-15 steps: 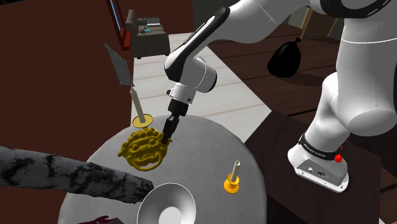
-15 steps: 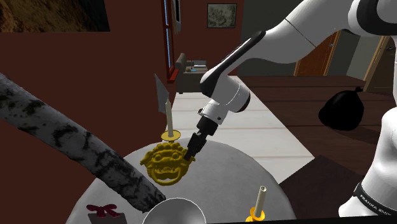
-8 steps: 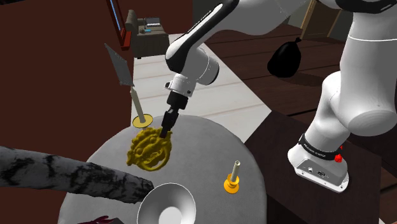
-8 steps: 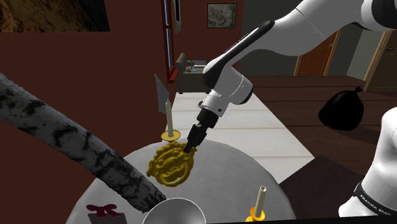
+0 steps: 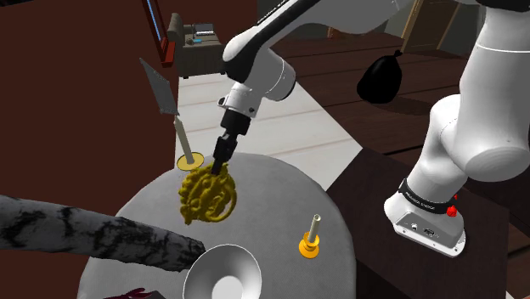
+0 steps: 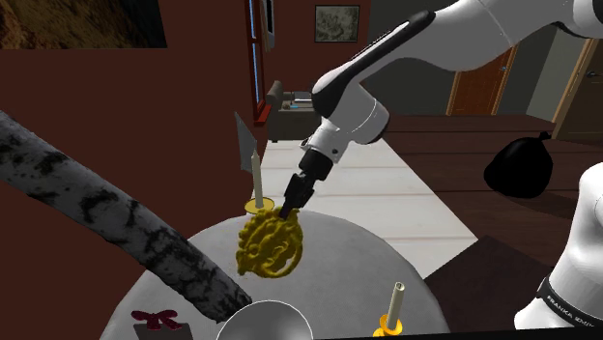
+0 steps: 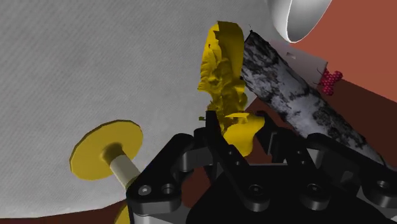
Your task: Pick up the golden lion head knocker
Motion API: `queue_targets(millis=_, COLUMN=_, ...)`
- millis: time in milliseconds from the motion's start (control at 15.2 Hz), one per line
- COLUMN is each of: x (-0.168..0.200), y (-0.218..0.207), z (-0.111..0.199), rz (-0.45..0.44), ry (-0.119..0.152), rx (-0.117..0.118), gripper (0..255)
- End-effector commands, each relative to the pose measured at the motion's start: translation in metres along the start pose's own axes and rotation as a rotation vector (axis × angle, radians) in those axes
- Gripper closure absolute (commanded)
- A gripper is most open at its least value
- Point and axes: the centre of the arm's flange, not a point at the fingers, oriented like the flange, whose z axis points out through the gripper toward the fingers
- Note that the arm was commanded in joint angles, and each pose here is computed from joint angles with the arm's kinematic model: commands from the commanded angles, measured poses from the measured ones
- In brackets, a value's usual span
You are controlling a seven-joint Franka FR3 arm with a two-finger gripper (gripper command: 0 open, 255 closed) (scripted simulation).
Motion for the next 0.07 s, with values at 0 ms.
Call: queue_targets(millis=0, x=0.0014, y=-0.0011, z=-0.0022, rz=0.0, ry=0.0, rx=0.0, gripper=255)
